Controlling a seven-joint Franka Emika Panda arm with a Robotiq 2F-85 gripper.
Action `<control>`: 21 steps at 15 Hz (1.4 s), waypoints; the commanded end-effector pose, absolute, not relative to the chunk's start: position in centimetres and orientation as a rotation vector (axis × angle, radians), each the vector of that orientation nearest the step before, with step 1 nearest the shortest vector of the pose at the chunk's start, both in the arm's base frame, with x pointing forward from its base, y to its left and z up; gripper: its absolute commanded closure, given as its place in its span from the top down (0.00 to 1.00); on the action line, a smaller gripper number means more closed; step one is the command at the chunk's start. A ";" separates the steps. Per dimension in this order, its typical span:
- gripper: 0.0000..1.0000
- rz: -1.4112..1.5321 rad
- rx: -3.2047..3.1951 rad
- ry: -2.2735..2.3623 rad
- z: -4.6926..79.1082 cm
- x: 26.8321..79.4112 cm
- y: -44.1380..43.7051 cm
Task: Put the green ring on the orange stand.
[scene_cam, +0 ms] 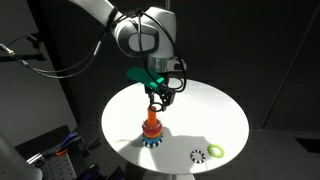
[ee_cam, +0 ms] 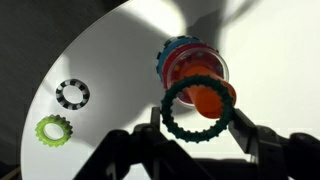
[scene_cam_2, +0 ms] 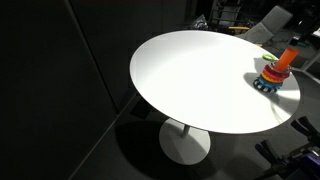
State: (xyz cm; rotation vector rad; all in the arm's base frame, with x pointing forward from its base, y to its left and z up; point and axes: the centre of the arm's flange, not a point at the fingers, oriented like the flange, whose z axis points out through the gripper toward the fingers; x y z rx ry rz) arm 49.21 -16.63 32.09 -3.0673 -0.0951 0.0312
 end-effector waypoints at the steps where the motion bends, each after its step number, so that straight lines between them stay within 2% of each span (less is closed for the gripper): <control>1: 0.45 -0.007 -3.075 -0.152 32.8 47.5 -15.1; 11: 0.45 -0.117 -3.102 -0.196 30.7 48.4 -12.6; 21: 0.45 -0.130 -3.112 -0.174 30.8 48.4 -13.9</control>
